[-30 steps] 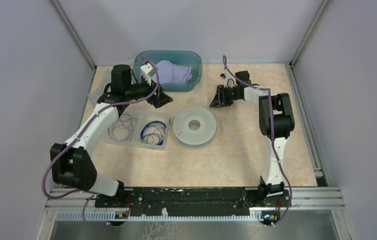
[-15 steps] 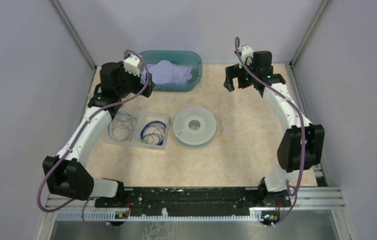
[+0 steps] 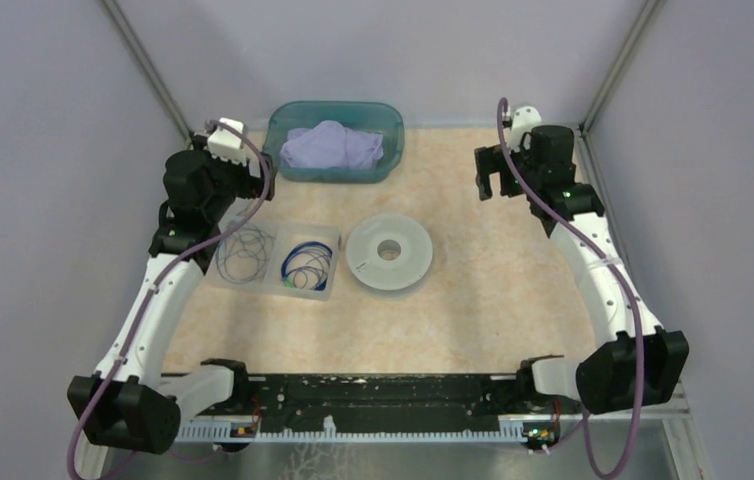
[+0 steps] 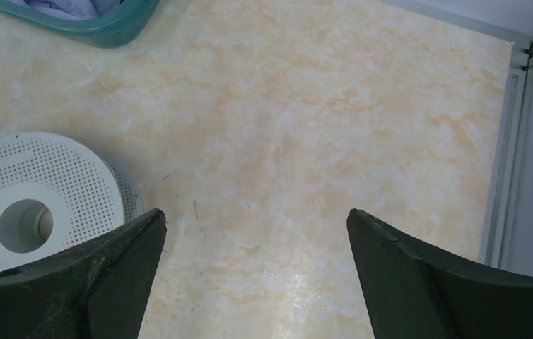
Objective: Wrap the cables
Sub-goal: Reset both arms
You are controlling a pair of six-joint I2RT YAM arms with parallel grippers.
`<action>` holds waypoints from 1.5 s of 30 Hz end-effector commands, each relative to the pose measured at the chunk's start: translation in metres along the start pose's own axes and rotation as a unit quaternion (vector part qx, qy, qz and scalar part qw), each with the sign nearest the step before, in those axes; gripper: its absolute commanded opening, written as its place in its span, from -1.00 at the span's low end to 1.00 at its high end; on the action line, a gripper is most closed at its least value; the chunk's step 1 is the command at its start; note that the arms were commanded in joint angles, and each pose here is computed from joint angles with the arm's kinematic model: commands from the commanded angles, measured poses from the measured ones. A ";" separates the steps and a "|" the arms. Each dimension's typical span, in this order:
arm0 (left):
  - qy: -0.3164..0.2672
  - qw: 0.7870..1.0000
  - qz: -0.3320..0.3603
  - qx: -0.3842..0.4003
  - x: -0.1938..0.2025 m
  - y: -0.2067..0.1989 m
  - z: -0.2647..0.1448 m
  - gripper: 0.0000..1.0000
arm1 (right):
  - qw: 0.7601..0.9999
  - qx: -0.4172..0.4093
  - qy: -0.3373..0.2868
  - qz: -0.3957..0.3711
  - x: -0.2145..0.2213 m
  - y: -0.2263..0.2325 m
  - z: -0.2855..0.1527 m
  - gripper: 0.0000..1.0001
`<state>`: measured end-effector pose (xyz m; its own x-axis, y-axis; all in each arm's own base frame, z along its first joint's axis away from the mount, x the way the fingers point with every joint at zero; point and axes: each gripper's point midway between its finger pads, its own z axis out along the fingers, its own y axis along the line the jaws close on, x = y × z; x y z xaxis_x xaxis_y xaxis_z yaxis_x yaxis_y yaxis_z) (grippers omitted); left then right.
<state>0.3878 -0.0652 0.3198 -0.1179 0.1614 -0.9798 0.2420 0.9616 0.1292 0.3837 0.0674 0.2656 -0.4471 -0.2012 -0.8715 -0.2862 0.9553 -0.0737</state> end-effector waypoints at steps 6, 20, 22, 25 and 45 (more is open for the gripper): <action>-0.034 0.999 0.005 0.019 0.022 -0.002 -0.022 1.00 | 0.998 0.003 -0.059 -0.004 0.010 0.003 -0.004 0.98; -0.067 0.996 0.020 0.049 0.016 -0.012 -0.043 1.00 | 0.979 0.015 -0.197 -0.050 -0.012 0.008 -0.073 0.98; -0.065 0.996 0.008 0.058 0.018 -0.017 -0.046 1.00 | 0.978 0.028 -0.202 -0.049 -0.007 0.003 -0.074 0.98; -0.067 0.994 0.009 0.088 0.022 -0.026 -0.051 1.00 | 0.977 0.050 -0.202 -0.046 -0.007 -0.005 -0.074 0.98; -0.072 0.995 0.010 0.072 0.021 -0.017 -0.064 1.00 | 0.978 0.060 -0.199 -0.037 -0.006 -0.008 -0.076 0.94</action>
<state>0.3226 -0.0621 0.3068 0.0201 0.1404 -0.9899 0.3636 0.9213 0.1381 0.3225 0.0474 0.2885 -0.1196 -0.2046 -0.9715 -0.2183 0.9600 -0.1753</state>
